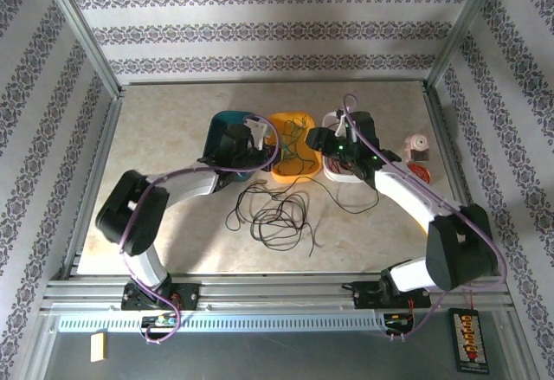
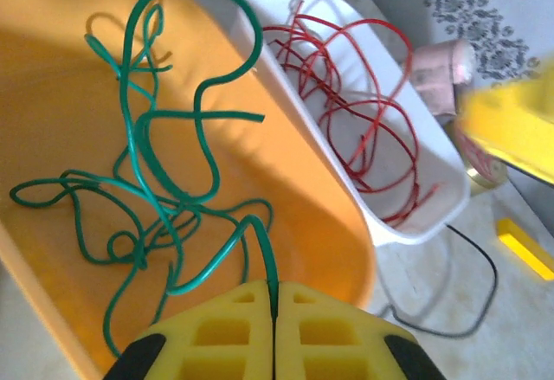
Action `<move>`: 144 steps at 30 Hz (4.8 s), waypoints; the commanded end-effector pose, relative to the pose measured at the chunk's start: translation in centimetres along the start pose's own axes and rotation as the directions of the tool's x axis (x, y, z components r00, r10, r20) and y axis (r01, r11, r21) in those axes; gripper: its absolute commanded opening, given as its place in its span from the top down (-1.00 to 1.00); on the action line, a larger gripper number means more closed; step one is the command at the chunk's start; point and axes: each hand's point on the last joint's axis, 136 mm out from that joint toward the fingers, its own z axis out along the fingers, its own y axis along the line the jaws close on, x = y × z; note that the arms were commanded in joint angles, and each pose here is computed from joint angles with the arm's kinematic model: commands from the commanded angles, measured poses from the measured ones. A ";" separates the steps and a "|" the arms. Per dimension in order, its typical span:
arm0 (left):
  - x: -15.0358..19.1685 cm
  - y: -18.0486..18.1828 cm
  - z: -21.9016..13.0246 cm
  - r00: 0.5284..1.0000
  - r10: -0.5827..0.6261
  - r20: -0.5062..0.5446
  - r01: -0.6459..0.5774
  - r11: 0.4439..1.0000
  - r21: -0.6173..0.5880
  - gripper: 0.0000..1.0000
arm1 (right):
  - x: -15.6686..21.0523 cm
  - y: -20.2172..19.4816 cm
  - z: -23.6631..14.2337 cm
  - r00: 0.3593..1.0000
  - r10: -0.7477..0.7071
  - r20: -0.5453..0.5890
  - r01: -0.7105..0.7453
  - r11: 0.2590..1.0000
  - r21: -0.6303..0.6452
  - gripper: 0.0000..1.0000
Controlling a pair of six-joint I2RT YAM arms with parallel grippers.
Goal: Untangle the cables
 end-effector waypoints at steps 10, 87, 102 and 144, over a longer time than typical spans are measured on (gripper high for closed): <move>-4.9 -1.9 -4.2 0.987 0.099 0.124 -0.091 0.993 -0.071 -0.88 | 8.3 -1.0 -2.8 0.970 -0.166 -0.179 0.172 0.985 0.017 -0.10; -13.8 10.3 -17.0 0.994 0.100 0.035 -0.031 0.593 -0.805 1.00 | 11.9 -2.0 -3.4 0.936 -0.251 -0.246 0.271 0.961 0.052 -0.09; -0.9 17.5 -11.1 0.975 -0.200 -0.096 0.026 0.531 -0.847 1.00 | 11.8 -1.9 -3.7 0.934 -0.255 -0.251 0.275 0.960 0.048 -0.09; 15.0 6.3 -16.8 0.811 -0.331 -0.483 -0.037 0.794 -0.606 -0.85 | 20.1 0.4 -1.0 0.719 -0.457 -0.523 0.460 0.878 -0.135 -0.11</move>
